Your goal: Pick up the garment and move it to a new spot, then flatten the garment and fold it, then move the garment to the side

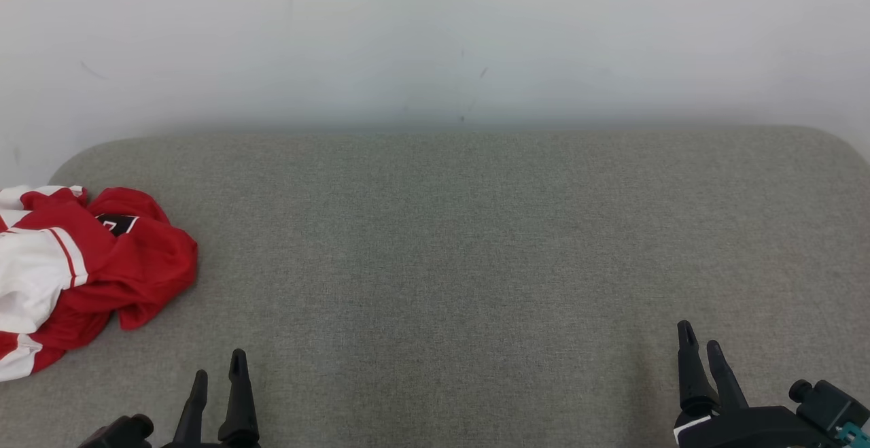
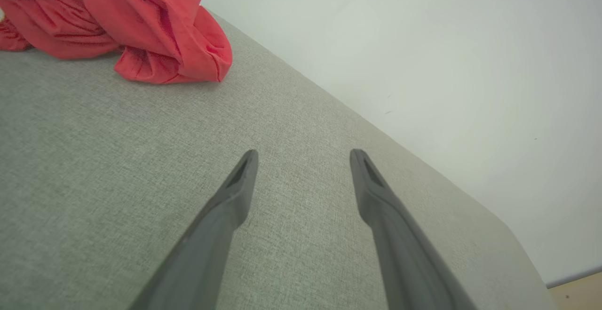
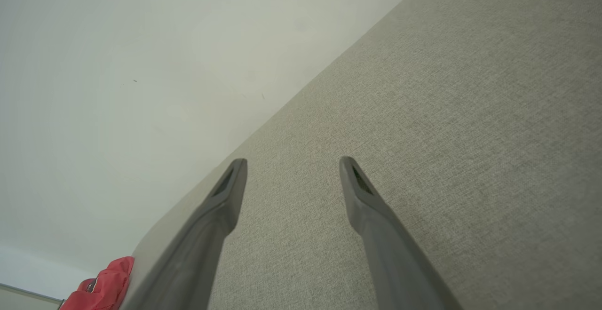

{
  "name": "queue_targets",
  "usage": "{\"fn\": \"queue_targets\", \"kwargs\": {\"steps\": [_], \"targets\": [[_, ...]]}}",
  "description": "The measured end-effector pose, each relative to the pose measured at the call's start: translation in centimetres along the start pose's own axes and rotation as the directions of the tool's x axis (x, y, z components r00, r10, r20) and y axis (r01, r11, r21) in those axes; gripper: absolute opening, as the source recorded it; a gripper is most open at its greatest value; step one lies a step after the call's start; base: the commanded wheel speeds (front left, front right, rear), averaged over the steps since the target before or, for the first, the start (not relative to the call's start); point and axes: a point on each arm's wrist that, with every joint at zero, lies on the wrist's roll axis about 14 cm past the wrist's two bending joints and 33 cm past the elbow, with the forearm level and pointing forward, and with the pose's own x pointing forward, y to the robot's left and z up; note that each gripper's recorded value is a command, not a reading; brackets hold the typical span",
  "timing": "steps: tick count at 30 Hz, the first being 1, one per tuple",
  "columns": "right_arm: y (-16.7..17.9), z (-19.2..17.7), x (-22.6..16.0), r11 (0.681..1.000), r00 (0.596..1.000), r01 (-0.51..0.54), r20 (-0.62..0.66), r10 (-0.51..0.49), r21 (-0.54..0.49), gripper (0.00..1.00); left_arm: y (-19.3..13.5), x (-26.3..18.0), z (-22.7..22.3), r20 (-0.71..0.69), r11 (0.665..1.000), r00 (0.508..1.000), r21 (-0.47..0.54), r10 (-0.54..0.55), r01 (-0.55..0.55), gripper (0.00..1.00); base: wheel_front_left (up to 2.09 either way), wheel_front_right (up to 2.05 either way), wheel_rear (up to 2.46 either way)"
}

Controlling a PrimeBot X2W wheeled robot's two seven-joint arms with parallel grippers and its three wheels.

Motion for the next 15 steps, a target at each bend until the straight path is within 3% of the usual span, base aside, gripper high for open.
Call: {"fn": "queue_targets", "kwargs": {"steps": [15], "targets": [[0.4, -0.42, 0.01, 0.987, 1.0, -0.025, -0.003, 0.025, -0.162, 1.0, -0.69, -0.1, 0.32, 0.025, 0.982, 0.999, 0.188, -0.038, 0.033, 1.0, 0.0, 0.0, 0.0]]}}
